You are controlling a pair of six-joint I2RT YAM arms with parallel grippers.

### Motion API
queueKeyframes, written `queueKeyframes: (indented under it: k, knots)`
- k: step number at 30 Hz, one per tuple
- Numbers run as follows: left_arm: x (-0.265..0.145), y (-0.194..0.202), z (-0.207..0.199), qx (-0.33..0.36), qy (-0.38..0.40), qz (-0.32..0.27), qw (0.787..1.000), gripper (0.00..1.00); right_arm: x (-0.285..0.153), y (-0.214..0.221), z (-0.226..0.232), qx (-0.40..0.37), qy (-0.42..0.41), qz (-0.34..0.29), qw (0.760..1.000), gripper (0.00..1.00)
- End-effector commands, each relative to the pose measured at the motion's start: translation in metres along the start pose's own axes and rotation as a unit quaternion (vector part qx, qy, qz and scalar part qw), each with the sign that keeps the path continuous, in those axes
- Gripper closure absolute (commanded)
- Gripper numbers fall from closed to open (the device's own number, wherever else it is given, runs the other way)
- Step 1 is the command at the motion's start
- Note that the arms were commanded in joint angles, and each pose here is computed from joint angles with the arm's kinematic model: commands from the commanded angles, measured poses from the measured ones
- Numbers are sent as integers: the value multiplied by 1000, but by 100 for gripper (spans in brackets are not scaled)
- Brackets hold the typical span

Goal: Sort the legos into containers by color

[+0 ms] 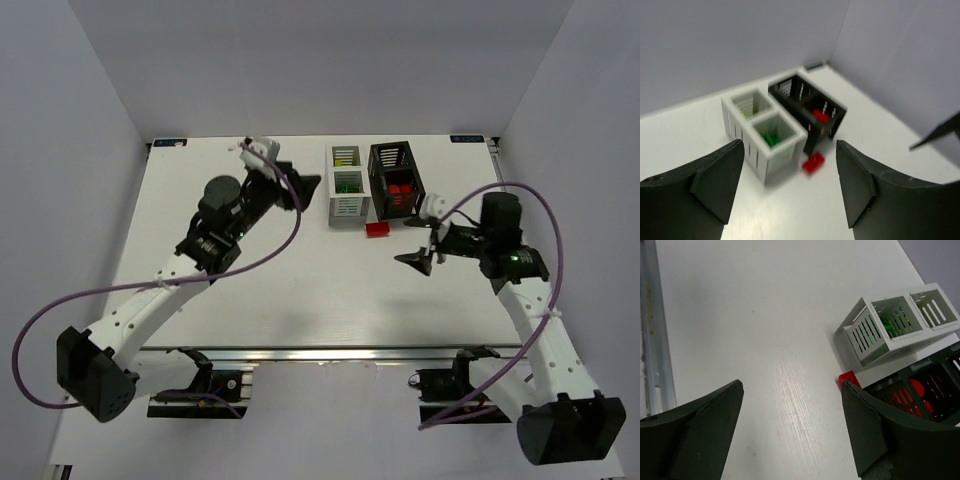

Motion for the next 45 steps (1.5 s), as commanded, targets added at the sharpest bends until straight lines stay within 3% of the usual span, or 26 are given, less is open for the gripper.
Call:
queueKeyframes:
  k: [1,5,11,19,27,30,33,35,38,45]
  knots:
    - [-23,64,18,-15,-25,84,996,17,18,-7,-20,-69,47,89,992,15]
    - [-33,59,17,-13,-26,97,995,15,58,2,-16,-66,31,152,986,11]
    - [-48,48,29,9,-76,58,995,12,104,8,-10,-62,-12,236,970,11]
    - [-58,37,28,19,-77,31,996,12,129,27,-16,-54,-37,295,953,11]
    - [-67,33,30,33,-83,14,996,12,144,82,-9,-38,-55,377,924,11]
    - [-67,35,31,35,-85,13,996,12,144,82,-18,-84,-31,371,924,11]
    - [-65,38,31,35,-84,20,996,12,141,84,-16,-178,-65,343,920,11]
    - [-64,41,32,34,-83,24,996,12,133,91,-10,-268,-109,321,902,11]
    - [-64,41,32,35,-83,25,996,12,129,91,-16,-333,-137,284,889,11]
    - [-66,37,32,38,-85,16,996,12,130,103,-44,-334,-167,309,875,10]
Point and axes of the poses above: each gripper's point midway between its finger pads, its own x axis out along the fingers, its own z axis along the line the jaws close on, y = z × x, the point moved 6 cm from there along -x, back along the fingers, and after that the axes turned 9 degrees about -x, right-handed, at the moved point
